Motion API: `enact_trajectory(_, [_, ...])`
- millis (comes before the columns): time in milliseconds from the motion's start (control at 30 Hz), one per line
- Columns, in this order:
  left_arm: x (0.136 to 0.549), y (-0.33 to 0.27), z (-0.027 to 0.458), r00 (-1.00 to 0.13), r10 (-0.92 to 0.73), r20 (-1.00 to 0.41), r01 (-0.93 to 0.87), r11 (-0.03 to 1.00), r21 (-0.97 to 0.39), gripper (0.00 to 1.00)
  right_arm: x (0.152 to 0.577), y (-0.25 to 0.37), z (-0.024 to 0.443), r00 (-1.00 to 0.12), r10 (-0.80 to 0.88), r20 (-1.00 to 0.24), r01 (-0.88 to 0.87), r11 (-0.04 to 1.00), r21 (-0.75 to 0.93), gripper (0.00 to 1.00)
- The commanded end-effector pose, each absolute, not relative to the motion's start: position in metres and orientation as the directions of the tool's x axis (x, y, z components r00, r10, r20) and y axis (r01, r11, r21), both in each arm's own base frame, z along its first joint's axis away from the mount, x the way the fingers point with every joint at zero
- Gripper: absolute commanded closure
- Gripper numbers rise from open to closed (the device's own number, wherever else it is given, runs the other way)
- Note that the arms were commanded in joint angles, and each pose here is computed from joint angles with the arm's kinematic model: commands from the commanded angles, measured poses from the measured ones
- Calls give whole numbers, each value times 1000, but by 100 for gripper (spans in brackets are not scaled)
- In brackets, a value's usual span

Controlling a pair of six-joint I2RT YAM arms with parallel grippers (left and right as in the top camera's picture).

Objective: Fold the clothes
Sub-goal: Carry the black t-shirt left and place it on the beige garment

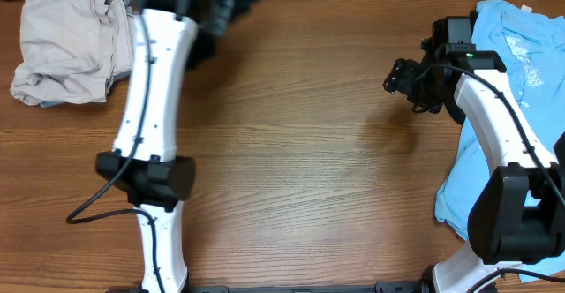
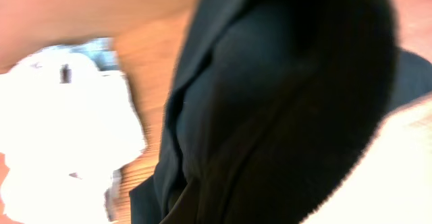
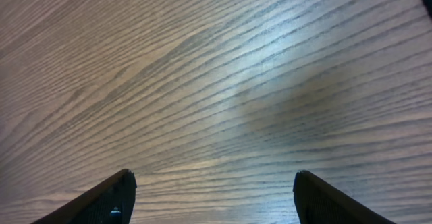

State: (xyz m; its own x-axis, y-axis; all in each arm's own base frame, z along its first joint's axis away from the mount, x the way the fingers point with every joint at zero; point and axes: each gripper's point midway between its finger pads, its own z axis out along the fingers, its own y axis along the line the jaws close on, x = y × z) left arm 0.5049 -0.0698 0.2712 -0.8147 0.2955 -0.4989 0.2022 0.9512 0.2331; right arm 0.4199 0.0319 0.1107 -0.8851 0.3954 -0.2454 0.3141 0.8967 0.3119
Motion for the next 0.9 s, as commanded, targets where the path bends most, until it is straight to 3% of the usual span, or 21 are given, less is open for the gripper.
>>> enact_trajectory(0, [509,7,309,-802,208,-560,1,938,348,96,423,30,124,-876,394,-277,304,899,316,21])
enact_trajectory(167, [511,85,322,-796,106,-596,-196,887,418,96,421,30,123,-879,394,-266,308,898,313,21])
enact_trajectory(300, [517,142,333,-744,25,-668,-324,861,393,96,417,30,122,-884,394,-251,313,899,307,22])
enact_trajectory(467, [532,195,336,-691,32,-722,-349,860,372,96,413,30,121,-888,394,-237,318,899,303,21])
enact_trajectory(633, [543,243,314,-675,-12,-738,-418,830,369,96,414,30,121,-887,395,-239,318,898,304,21])
enact_trajectory(867, [563,278,246,-719,-57,-693,-430,819,379,96,413,31,120,-889,393,-236,317,899,303,22])
